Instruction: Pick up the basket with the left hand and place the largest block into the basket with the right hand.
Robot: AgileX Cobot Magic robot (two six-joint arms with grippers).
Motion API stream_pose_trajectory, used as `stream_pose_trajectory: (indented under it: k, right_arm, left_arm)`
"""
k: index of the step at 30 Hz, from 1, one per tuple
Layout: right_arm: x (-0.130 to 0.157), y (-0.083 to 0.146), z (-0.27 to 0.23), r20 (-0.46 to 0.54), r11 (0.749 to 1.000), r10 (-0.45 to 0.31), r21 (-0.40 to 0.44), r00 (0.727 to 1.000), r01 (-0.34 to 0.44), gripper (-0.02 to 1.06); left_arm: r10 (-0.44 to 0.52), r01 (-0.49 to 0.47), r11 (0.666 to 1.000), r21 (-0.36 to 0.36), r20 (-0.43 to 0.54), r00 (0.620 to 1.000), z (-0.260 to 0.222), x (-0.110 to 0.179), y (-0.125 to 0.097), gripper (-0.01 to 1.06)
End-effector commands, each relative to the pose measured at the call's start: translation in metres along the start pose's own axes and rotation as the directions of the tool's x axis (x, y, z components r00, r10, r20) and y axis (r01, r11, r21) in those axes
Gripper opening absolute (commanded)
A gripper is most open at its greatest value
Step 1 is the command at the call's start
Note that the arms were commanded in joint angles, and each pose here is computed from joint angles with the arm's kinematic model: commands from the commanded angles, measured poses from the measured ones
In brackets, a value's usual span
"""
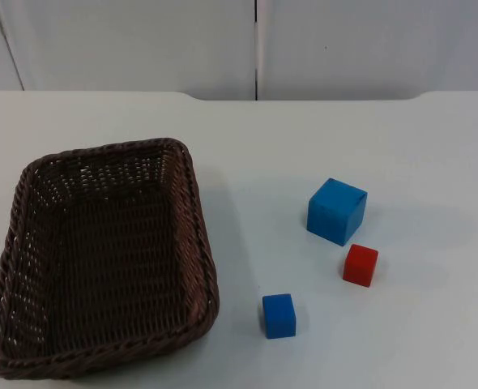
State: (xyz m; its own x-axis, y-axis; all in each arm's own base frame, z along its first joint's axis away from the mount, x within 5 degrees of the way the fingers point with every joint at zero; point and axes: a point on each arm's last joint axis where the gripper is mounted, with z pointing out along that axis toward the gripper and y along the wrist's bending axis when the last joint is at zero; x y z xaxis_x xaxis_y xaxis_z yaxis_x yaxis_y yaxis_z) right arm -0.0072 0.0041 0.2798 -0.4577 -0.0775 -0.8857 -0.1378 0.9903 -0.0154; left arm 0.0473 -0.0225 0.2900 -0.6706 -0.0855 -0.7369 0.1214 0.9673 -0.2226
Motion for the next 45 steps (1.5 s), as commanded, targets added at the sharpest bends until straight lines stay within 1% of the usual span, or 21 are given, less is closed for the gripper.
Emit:
stream_pose_trajectory:
  k: [1, 4, 7, 13, 15, 19, 22, 25, 29, 31, 33, 36, 43, 45]
  right_arm:
    - [0.000, 0.000, 0.000, 0.006, 1.000, -0.007, 0.010, 1.000, 0.007, 1.05]
    - [0.000, 0.000, 0.000, 0.006, 1.000, -0.007, 0.010, 1.000, 0.007, 1.05]
    - [0.000, 0.000, 0.000, 0.006, 1.000, -0.007, 0.010, 1.000, 0.007, 1.05]
    - [0.000, 0.000, 0.000, 0.006, 1.000, -0.007, 0.010, 1.000, 0.007, 1.05]
    - [0.000, 0.000, 0.000, 0.006, 1.000, -0.007, 0.010, 1.000, 0.007, 1.05]
    - [0.000, 0.000, 0.000, 0.006, 1.000, -0.007, 0.010, 1.000, 0.007, 1.05]
    - [0.000, 0.000, 0.000, 0.006, 1.000, -0.005, 0.010, 1.000, 0.005, 1.05]
    - [0.000, 0.000, 0.000, 0.006, 1.000, -0.003, 0.010, 1.000, 0.003, 1.05]
    - [0.000, 0.000, 0.000, 0.006, 1.000, -0.003, 0.010, 1.000, 0.003, 1.05]
    - [0.000, 0.000, 0.000, 0.006, 1.000, -0.001, 0.010, 1.000, 0.001, 1.05]
    - [0.000, 0.000, 0.000, 0.006, 1.000, 0.001, 0.010, 1.000, -0.001, 1.05]
    - [0.000, 0.000, 0.000, 0.006, 1.000, 0.001, 0.010, 1.000, -0.001, 1.05]
    - [0.000, 0.000, 0.000, 0.006, 1.000, 0.009, 0.010, 1.000, -0.009, 1.05]
    - [0.000, 0.000, 0.000, 0.006, 1.000, 0.011, 0.010, 1.000, -0.012, 1.05]
  left_arm:
    - [-0.010, 0.010, 1.000, 0.006, -0.018, 1.000, 0.005, -0.006, 0.000, 1.05]
    - [-0.006, 0.006, 1.000, 0.000, -0.061, 0.998, 0.014, -0.011, 0.003, 1.05]
    - [-0.023, 0.023, 1.000, -0.002, -0.116, 0.993, 0.027, -0.017, 0.006, 1.05]
    - [-0.018, 0.016, 1.000, -0.009, -0.173, 0.985, 0.048, -0.027, 0.012, 1.05]
    - [-0.017, 0.017, 1.000, -0.001, -0.181, 0.983, 0.052, -0.029, 0.012, 1.05]
    - [-0.015, 0.025, 0.999, 0.043, -0.216, 0.976, 0.069, -0.035, 0.012, 1.05]
    - [-0.017, 0.031, 0.998, 0.058, -0.233, 0.972, 0.077, -0.038, 0.013, 1.05]
    - [-0.023, 0.038, 0.998, 0.055, -0.257, 0.966, 0.088, -0.040, 0.016, 1.05]
    - [-0.036, 0.052, 0.998, 0.041, -0.327, 0.944, 0.112, -0.040, 0.023, 1.05]
    - [-0.044, 0.062, 0.997, 0.041, -0.338, 0.940, 0.116, -0.040, 0.024, 1.05]
    - [-0.040, 0.066, 0.996, 0.058, -0.363, 0.931, 0.125, -0.040, 0.025, 1.05]
    - [-0.049, 0.079, 0.995, 0.065, -0.374, 0.926, 0.133, -0.040, 0.026, 1.05]
    - [-0.091, 0.118, 0.992, 0.038, -0.416, 0.905, 0.156, -0.037, 0.034, 1.05]
    - [-0.128, 0.155, 0.988, 0.027, -0.435, 0.892, 0.166, -0.035, 0.036, 1.05]
